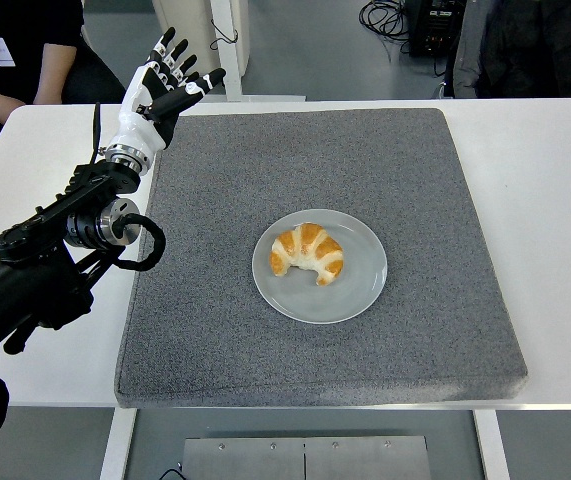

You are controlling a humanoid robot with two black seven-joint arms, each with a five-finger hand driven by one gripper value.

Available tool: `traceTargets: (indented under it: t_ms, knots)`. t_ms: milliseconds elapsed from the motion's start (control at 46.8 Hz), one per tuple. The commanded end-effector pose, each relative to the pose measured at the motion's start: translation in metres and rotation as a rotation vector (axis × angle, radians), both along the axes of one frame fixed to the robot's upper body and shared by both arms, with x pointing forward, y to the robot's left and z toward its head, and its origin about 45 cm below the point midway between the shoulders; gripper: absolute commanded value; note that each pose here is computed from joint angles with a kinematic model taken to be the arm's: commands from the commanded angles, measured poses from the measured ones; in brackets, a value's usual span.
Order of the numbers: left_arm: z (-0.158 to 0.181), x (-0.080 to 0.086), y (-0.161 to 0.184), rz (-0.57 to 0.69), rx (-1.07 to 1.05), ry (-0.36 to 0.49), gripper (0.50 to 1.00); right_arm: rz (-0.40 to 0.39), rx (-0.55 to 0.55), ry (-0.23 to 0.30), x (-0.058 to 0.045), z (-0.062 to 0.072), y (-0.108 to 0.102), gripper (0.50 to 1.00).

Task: Place the bread on the plate

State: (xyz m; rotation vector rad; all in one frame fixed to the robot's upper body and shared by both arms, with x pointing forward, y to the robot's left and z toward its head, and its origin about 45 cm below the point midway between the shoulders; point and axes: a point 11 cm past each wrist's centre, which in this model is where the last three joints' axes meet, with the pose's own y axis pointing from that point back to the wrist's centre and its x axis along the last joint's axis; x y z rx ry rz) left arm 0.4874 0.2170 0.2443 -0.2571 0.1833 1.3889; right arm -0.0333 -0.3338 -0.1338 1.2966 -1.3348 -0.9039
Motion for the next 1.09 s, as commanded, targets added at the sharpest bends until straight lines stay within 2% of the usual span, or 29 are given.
traceTargets:
  t_ms: [0,256,1068]
  knots:
    - [-0.005,-0.002,0.001,0.0,0.0,0.014,0.971,0.0,0.0,0.001,-0.001,0.0,0.0,1.0]
    - [-0.022,0.0,0.007,0.004,0.01,0.086,0.971,0.001,0.0,0.0,0.0,0.0,0.0,1.0]
    - [-0.019,-0.001,0.007,-0.013,-0.001,0.044,0.971,0.0,0.002,0.001,-0.001,0.0,0.001,1.0]
